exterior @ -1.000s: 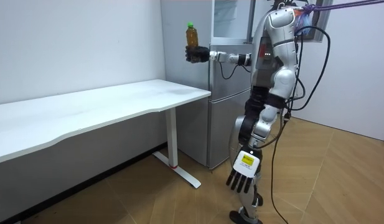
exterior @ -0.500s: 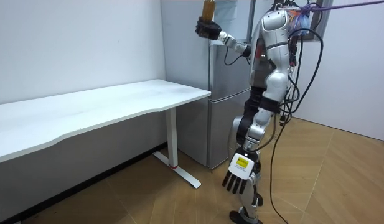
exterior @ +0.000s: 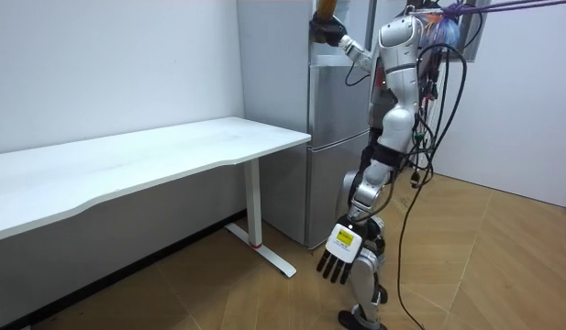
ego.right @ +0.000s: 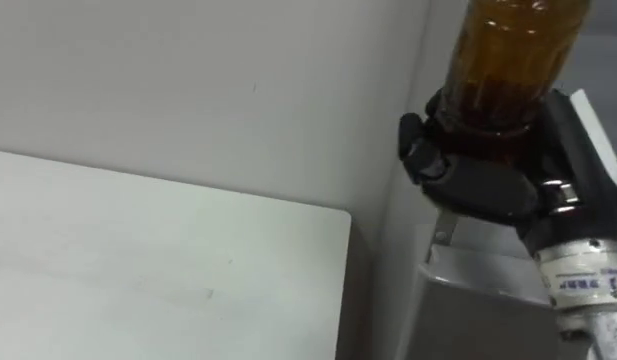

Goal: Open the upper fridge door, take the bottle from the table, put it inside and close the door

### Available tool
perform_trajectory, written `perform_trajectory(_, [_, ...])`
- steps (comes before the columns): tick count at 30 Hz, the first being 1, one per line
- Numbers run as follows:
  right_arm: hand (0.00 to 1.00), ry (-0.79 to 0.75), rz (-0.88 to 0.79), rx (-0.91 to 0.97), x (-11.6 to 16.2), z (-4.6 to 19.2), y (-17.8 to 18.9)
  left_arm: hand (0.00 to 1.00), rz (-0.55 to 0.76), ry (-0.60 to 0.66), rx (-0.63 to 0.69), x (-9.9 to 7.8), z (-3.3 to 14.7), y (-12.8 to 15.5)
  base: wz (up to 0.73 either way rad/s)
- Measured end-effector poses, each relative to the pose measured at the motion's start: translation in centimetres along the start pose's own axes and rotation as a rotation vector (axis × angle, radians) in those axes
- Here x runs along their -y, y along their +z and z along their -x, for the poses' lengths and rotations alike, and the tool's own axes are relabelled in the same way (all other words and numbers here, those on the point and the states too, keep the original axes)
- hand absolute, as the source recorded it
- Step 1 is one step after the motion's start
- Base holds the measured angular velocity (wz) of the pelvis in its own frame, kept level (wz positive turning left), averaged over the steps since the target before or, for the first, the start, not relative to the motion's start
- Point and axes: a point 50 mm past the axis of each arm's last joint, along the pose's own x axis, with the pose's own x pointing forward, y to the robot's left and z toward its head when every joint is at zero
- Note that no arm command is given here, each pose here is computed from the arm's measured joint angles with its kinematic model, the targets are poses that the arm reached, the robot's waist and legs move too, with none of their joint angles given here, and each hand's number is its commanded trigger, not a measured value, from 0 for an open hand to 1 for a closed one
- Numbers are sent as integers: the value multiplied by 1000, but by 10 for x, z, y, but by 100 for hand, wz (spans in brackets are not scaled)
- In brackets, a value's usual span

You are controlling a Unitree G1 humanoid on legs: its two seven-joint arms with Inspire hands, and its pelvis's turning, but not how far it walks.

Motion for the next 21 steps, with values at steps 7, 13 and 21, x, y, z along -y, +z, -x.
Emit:
perform_trajectory(7, [100,-207,27,-98,37,1,-17,0,0,18,4,-2,0,1,-5])
perform_trajectory(13, [100,-292,2,-214,55,5,-36,0,18,43,25,-6,0,5,-9])
perform_trajectory(21, [100,-343,24,-309,67,11,-55,0,14,45,20,-8,2,2,0])
